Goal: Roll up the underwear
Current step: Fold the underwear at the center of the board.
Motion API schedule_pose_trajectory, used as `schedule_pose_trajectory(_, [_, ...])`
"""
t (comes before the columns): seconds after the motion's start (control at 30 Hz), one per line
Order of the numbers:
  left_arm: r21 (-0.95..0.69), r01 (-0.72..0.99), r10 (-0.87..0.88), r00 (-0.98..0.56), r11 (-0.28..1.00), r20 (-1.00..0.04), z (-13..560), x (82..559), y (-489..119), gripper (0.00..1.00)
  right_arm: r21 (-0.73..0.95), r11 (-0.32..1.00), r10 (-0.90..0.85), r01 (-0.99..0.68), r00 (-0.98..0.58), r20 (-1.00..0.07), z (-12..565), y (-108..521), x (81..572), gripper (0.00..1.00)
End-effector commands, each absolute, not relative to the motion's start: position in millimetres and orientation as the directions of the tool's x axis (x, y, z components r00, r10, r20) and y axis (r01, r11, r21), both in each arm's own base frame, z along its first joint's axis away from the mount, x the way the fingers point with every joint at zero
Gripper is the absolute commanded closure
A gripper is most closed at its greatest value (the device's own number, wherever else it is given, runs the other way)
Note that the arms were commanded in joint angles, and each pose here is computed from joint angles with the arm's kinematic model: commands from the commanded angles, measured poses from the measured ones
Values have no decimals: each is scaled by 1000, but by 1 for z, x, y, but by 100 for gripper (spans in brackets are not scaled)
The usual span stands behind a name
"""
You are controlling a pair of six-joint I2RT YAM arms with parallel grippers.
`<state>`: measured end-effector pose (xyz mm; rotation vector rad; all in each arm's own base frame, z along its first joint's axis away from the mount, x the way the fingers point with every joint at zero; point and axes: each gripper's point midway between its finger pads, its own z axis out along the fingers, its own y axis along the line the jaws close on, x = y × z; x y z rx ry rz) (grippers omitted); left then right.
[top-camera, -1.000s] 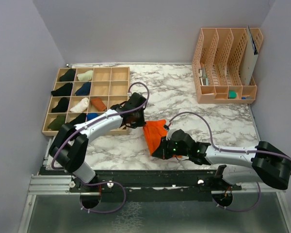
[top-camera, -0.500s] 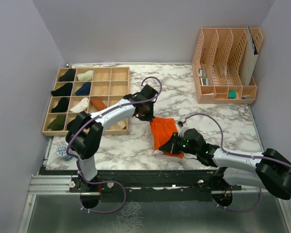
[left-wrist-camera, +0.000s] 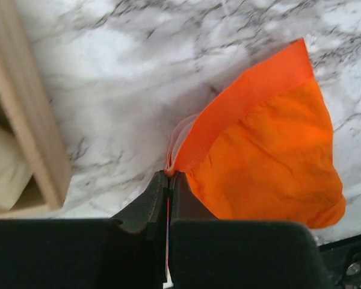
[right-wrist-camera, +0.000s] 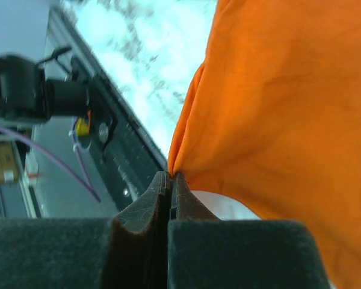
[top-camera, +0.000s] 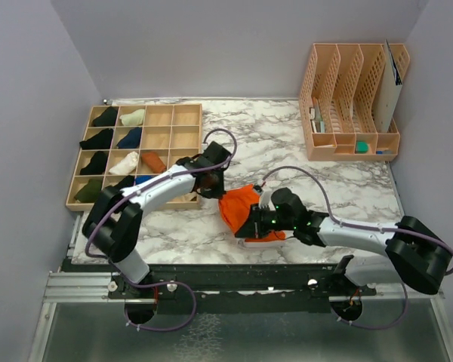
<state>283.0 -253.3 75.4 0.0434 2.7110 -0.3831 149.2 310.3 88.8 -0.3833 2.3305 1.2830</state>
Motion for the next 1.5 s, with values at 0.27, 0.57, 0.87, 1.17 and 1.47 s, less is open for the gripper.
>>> schedule_pose_trajectory(0.27, [-249, -14, -125, -890, 968, -438, 110, 247, -183, 100, 740, 418, -210, -527, -848, -486, 92, 364, 92, 100])
schedule_pose_trajectory(0.57, [-216, 11, -74, -922, 976, -381, 95, 262, -203, 100, 766, 494, -53, -412, -893, -446, 82, 352, 109, 100])
schedule_pose_trajectory(0.87, [-197, 56, -23, -926, 979, -377, 91, 286, -234, 100, 856, 455, 129, -244, -934, -335, 75, 323, 129, 100])
schedule_pose_trajectory(1.17, [-176, 112, 42, -933, 978, -358, 81, 303, -268, 100, 858, 488, 227, -163, -925, -305, 61, 305, 138, 100])
schedule_pose_trajectory(1.47, [-161, 183, 118, -930, 970, -347, 73, 311, -307, 100, 846, 532, 367, -21, -896, -252, 47, 277, 141, 100])
